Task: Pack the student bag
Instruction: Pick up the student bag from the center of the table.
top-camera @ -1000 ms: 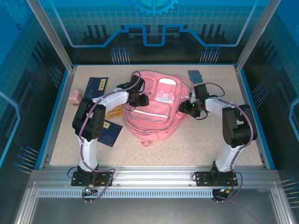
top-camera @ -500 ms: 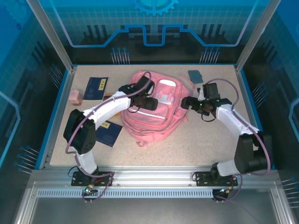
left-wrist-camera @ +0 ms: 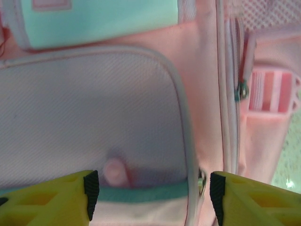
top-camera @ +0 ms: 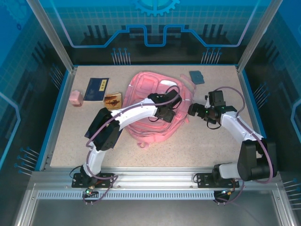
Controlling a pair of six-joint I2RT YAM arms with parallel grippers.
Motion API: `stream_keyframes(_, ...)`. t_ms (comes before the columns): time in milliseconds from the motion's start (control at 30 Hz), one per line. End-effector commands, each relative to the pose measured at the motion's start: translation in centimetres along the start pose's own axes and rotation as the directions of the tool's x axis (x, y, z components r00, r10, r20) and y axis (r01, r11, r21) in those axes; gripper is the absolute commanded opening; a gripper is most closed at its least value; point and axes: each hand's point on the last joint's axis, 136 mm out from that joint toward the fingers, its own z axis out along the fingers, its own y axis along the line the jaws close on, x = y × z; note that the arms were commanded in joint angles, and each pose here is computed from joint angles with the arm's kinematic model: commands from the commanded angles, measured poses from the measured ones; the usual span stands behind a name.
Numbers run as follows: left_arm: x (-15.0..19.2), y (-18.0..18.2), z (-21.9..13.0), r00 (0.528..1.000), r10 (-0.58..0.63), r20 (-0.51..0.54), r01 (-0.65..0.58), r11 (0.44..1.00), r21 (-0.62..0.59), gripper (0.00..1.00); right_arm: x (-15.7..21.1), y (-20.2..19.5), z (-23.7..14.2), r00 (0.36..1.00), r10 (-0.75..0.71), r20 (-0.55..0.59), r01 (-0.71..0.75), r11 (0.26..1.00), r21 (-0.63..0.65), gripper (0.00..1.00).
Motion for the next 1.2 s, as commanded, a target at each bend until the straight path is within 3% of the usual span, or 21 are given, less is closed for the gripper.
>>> stream_keyframes(0, -0.9, 0.6, 0.9, 1.000, -0.030, 0.000, 0.030, 0.996, -0.081, 0.64, 0.0, -0.5, -0.3, 0.999, 0.034, 0.012, -0.034, 0.999, -0.008, 0.99)
stream_keyframes(333, 0.1, 1.5, 4.3, 0.997, -0.025, -0.074, 0.009, 0.979, -0.204, 0.54, 0.9, -1.2, 0.2, 0.999, 0.041, -0.012, -0.041, 0.999, -0.006, 0.98)
stream_keyframes(500, -0.4, 1.4, 3.5, 0.998, -0.024, -0.056, 0.013, 0.983, -0.183, 0.31, 1.0, -1.0, 0.4, 0.999, 0.033, -0.022, -0.034, 0.999, -0.018, 0.97)
stream_keyframes(733, -5.4, 1.9, -3.0, 0.991, 0.012, 0.132, 0.002, 0.994, -0.109, 0.00, 1.1, 1.4, 0.1, 0.994, -0.102, -0.031, 0.098, 0.991, -0.094, 0.85)
stream_keyframes(1000, -8.1, 4.3, -8.6, 0.965, 0.010, 0.261, -0.005, 1.000, -0.022, 0.00, 1.1, 4.9, -1.0, 0.968, -0.249, -0.021, 0.237, 0.941, -0.240, 0.70)
stream_keyframes(1167, -8.6, 5.2, -10.2, 0.957, -0.032, 0.288, 0.015, 0.998, 0.060, 0.00, 0.7, 7.1, -1.2, 0.960, -0.281, -0.010, 0.262, 0.909, -0.324, 0.55)
